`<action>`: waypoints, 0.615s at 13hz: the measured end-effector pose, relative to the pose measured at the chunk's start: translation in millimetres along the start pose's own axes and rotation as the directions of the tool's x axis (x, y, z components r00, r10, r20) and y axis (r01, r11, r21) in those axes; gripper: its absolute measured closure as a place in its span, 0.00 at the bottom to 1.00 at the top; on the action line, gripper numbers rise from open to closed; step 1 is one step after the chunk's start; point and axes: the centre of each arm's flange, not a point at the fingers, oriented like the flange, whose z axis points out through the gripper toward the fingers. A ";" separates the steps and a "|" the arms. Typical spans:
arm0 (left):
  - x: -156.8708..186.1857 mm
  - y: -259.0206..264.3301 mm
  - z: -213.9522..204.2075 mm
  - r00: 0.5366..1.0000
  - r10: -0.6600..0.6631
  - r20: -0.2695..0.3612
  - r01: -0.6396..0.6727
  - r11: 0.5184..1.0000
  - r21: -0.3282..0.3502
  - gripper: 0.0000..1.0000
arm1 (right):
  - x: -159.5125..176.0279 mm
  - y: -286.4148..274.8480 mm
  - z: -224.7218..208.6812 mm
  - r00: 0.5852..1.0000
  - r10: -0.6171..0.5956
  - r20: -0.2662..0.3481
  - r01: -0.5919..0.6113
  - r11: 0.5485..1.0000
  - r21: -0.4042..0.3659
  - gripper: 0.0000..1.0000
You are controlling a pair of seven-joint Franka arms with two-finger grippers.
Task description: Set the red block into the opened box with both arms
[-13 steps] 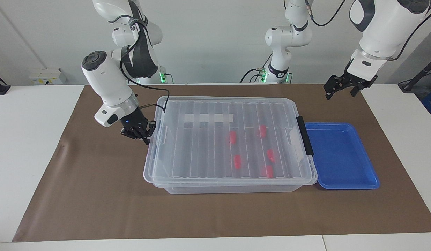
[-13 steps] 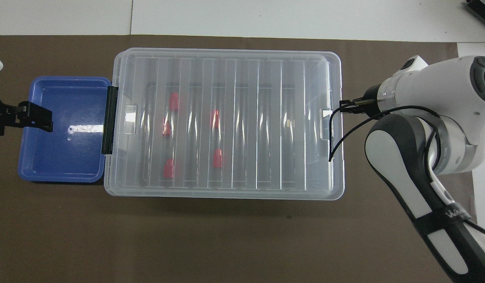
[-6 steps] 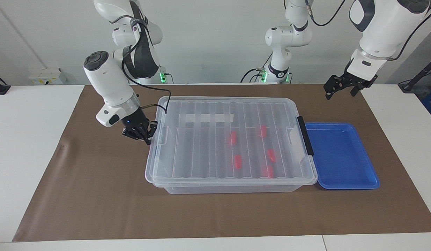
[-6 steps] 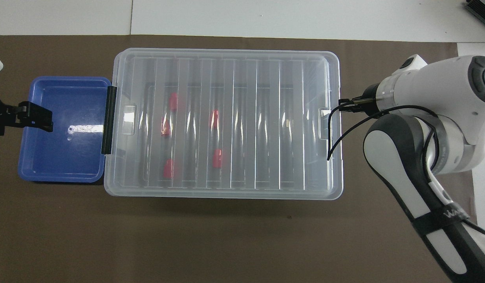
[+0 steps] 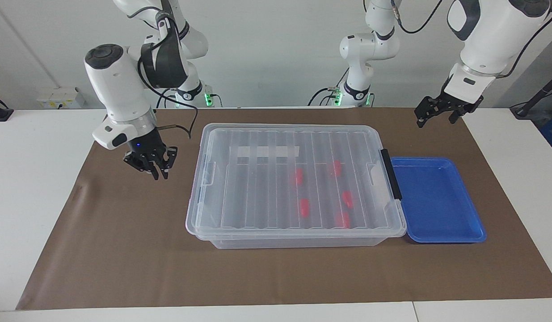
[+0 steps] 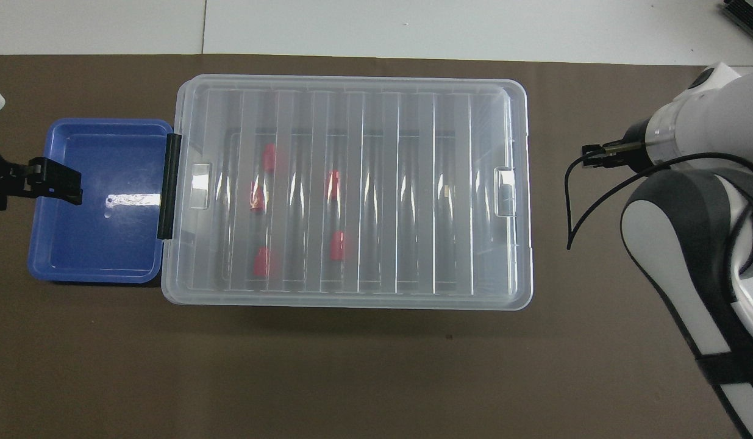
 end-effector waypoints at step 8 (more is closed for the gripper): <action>-0.1 0.7 -0.1 1.000 0.001 0.000 -0.001 1.000 0.000 0.00 | -46.8 38.0 -112.3 0.975 0.142 0.171 -0.135 0.989 -0.052 0.00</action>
